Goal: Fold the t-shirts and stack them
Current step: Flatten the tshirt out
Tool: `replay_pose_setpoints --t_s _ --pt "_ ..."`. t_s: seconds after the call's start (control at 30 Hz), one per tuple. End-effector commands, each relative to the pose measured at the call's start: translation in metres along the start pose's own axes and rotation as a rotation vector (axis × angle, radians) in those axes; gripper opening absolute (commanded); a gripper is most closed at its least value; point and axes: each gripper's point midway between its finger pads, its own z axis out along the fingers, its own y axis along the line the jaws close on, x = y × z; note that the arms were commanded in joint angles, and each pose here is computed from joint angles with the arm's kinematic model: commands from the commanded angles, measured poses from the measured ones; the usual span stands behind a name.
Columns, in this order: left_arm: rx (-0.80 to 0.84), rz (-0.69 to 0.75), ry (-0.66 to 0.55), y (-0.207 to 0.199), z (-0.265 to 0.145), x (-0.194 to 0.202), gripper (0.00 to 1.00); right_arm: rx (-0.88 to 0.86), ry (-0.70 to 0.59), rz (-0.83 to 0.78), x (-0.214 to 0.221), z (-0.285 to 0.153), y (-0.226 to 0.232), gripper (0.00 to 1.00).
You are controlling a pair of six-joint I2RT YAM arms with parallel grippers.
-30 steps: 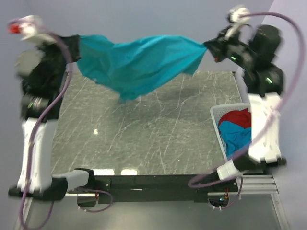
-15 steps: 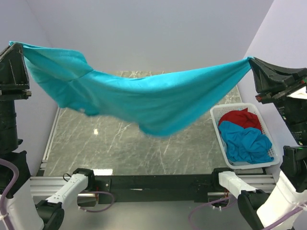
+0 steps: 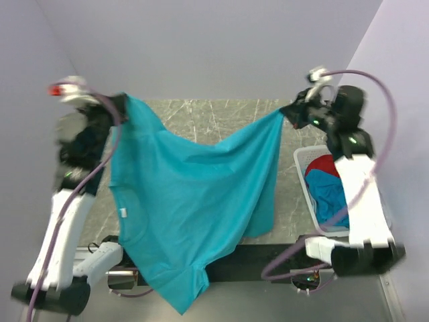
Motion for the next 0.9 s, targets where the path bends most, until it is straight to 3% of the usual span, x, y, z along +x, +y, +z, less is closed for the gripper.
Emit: replay_pose_setpoints --t_s 0.0,0.1,0.13,0.2,0.27,0.33,0.47,0.57,0.6,0.63,0.67,0.7,0.73,0.87 --pt "-0.139 -0.031 0.187 0.061 0.033 0.109 0.00 -0.055 0.117 0.068 0.066 0.050 -0.017 0.00" --pt "-0.316 -0.064 0.370 0.135 0.057 0.205 0.00 -0.087 0.285 0.103 0.125 0.098 -0.019 0.01" --pt "-0.407 -0.079 0.489 0.171 0.063 0.256 0.00 -0.099 0.385 0.121 0.161 0.122 -0.024 0.08" --pt "-0.489 -0.106 0.552 0.205 0.082 0.277 0.02 -0.059 0.472 0.121 0.170 0.142 -0.032 0.24" --pt "-0.565 -0.103 0.690 0.229 0.100 0.309 0.24 -0.054 0.574 0.178 0.199 0.162 -0.038 0.40" --pt "-0.623 -0.085 0.707 0.249 0.109 0.302 0.45 -0.061 0.588 0.172 0.196 0.161 -0.041 0.54" --pt "-0.576 -0.017 0.633 0.231 0.118 0.256 0.66 -0.132 0.602 0.069 0.210 0.134 -0.028 0.71" --pt "-0.452 -0.027 0.607 0.196 0.102 0.233 0.73 -0.299 0.654 -0.026 0.233 0.098 -0.002 0.72" --pt "-0.406 -0.035 0.612 0.185 0.096 0.229 0.73 -0.388 0.736 -0.008 0.255 0.070 0.016 0.71" --pt "-0.303 -0.061 0.640 0.158 0.084 0.224 0.74 -0.525 0.699 -0.167 0.254 0.052 0.026 0.68" --pt "-0.268 -0.059 0.688 0.150 0.070 0.234 0.74 -0.640 0.672 -0.218 0.257 0.036 0.042 0.67" --pt "-0.232 -0.061 0.718 0.140 0.058 0.237 0.74 -0.759 0.749 -0.203 0.281 -0.004 0.063 0.66" --pt "-0.148 -0.069 0.745 0.114 0.043 0.236 0.73 -0.848 0.687 -0.376 0.281 -0.020 0.069 0.66" --pt "0.061 -0.078 0.930 0.041 -0.027 0.284 0.73 -0.845 0.773 -0.562 0.314 -0.053 0.075 0.67"
